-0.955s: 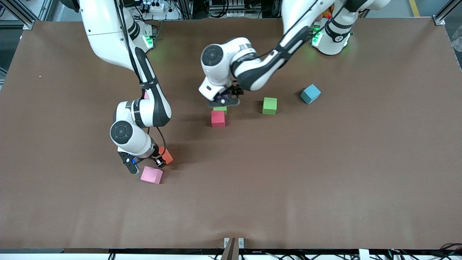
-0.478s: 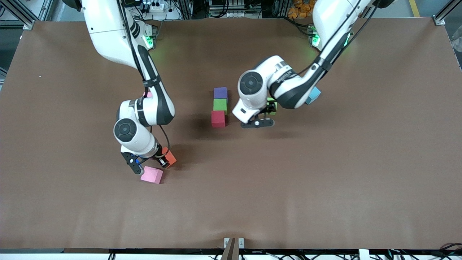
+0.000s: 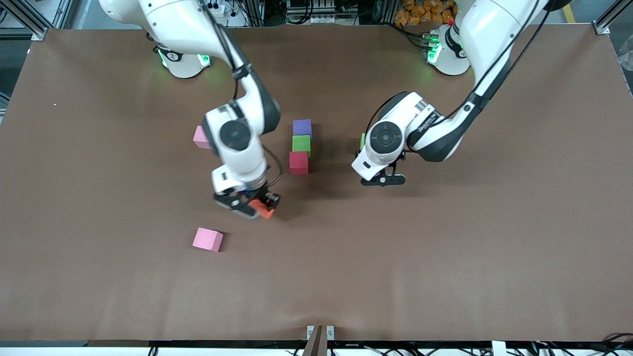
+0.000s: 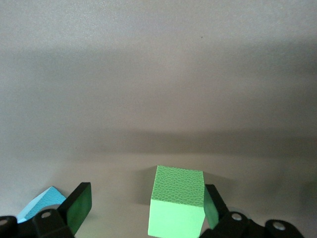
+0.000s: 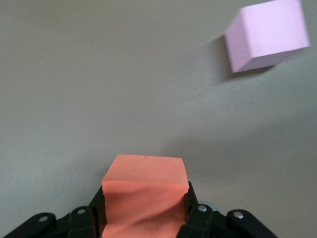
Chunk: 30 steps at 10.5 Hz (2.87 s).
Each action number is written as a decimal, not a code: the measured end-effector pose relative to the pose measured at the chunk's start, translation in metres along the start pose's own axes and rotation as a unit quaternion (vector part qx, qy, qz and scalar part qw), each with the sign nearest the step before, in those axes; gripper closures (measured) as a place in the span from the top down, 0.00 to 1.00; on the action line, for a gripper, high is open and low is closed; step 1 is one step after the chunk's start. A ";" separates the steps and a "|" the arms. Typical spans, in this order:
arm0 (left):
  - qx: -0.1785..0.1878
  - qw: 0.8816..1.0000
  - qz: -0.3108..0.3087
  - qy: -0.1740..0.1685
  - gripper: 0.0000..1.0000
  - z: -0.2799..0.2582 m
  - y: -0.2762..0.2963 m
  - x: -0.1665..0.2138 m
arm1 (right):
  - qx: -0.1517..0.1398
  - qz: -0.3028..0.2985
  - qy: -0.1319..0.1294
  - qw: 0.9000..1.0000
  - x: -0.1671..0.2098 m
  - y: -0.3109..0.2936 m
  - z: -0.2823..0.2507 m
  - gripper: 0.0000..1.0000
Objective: Arrange blocks into number 1
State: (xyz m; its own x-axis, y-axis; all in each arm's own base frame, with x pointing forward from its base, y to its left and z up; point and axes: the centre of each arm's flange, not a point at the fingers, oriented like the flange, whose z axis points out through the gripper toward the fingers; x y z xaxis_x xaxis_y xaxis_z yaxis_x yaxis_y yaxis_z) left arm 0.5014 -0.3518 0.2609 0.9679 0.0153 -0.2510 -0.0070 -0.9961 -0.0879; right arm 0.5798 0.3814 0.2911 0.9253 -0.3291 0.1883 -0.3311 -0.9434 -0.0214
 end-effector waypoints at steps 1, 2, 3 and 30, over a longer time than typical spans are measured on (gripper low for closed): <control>-0.014 1.000 0.003 0.005 1.00 0.001 0.000 -0.002 | -0.001 -0.043 0.008 0.999 -0.007 -0.009 -0.003 0.62; -0.023 1.000 0.008 0.010 1.00 0.009 0.004 -0.007 | 0.001 -0.079 0.013 0.997 -0.006 -0.013 -0.004 0.62; -0.025 1.000 0.014 0.009 1.00 0.020 0.008 -0.014 | 0.002 -0.114 0.016 0.993 -0.005 -0.017 -0.004 0.62; 0.006 0.998 0.048 -0.051 0.62 0.076 0.042 -0.064 | 0.016 -0.176 -0.059 0.982 -0.112 -0.049 0.057 0.99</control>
State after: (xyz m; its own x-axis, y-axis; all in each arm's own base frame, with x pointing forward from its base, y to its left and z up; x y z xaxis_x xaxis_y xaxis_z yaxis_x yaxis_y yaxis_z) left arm 0.4204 -0.3878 0.2001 0.9321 -0.0702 -0.3553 -0.1014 -0.9924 -0.0698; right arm 0.5030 0.4625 0.2149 0.9971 0.0169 0.0736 0.0174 -0.9998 -0.0058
